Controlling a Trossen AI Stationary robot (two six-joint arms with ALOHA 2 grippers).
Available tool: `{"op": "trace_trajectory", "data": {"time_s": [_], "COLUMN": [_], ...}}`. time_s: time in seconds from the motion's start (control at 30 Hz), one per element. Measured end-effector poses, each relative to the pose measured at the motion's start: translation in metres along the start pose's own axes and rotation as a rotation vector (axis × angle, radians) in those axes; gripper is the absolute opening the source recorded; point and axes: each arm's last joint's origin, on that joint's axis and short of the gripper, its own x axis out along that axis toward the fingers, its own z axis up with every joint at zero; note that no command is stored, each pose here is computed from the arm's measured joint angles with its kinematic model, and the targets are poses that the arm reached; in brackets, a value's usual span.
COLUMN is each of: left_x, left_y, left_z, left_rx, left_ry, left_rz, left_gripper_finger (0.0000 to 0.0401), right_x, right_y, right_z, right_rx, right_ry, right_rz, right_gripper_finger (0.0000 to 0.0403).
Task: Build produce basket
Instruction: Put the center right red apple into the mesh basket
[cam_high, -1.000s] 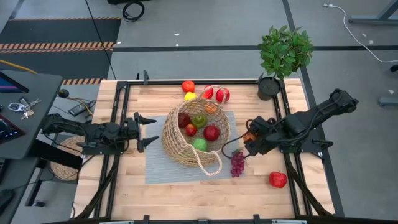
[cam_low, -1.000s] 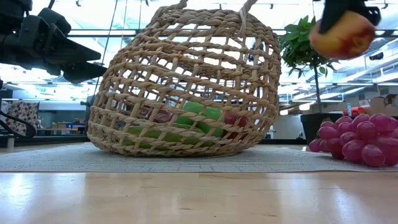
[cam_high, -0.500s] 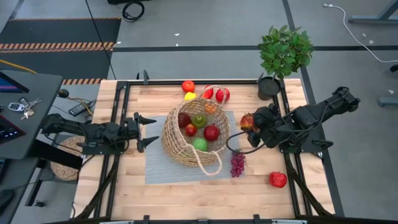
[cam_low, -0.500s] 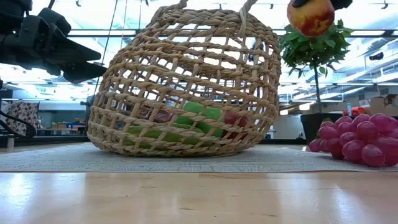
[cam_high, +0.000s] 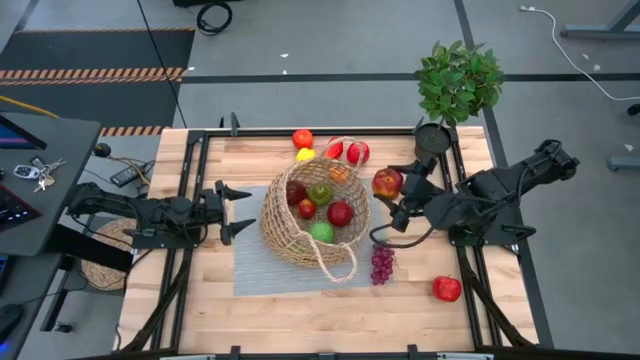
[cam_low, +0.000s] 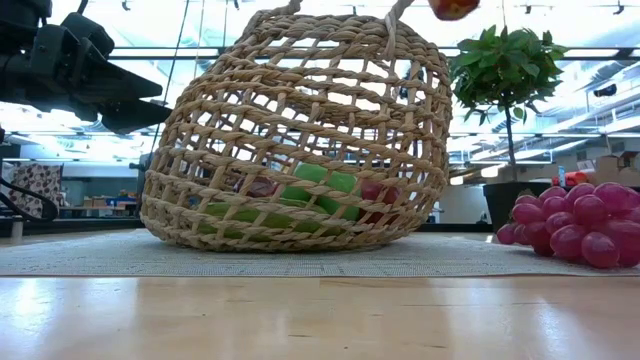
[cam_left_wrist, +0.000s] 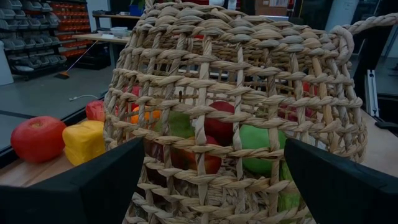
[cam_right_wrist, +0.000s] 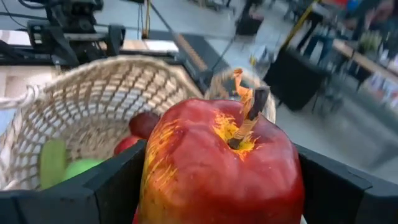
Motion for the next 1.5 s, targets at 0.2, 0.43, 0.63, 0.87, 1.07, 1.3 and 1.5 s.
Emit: {"op": "trace_trajectory", "data": {"time_s": [0.2,0.43,0.63,0.87,1.07,1.3,1.5], "left_x": [0.0,0.0,0.0,0.0,0.0,0.0,0.0], "left_y": [0.0,0.0,0.0,0.0,0.0,0.0,0.0], "left_z": [0.0,0.0,0.0,0.0,0.0,0.0,0.0], "left_rx": [0.0,0.0,0.0,0.0,0.0,0.0,0.0], "left_ry": [0.0,0.0,0.0,0.0,0.0,0.0,0.0], "left_rz": [0.0,0.0,0.0,0.0,0.0,0.0,0.001], "left_gripper_finger": [0.0394,0.0394,0.0394,0.0394,0.0394,0.0394,0.0394], "right_x": [0.009,0.019,0.023,0.038,0.061,0.091,0.106], "right_y": [-0.005,-0.012,-0.01,0.004,0.022,0.04,0.051], "right_z": [0.017,0.035,0.038,0.04,0.043,0.044,0.043], "right_rx": [-0.112,-0.234,-0.356,-0.621,-0.74,-0.795,-0.857], "right_ry": [-0.088,-0.206,-0.256,-0.279,-0.302,-0.327,-0.34], "right_rz": [-0.009,0.067,0.148,0.113,0.069,0.012,-0.02], "right_gripper_finger": [0.0351,0.0351,0.0351,0.0351,0.0351,0.0351,0.0351]}}
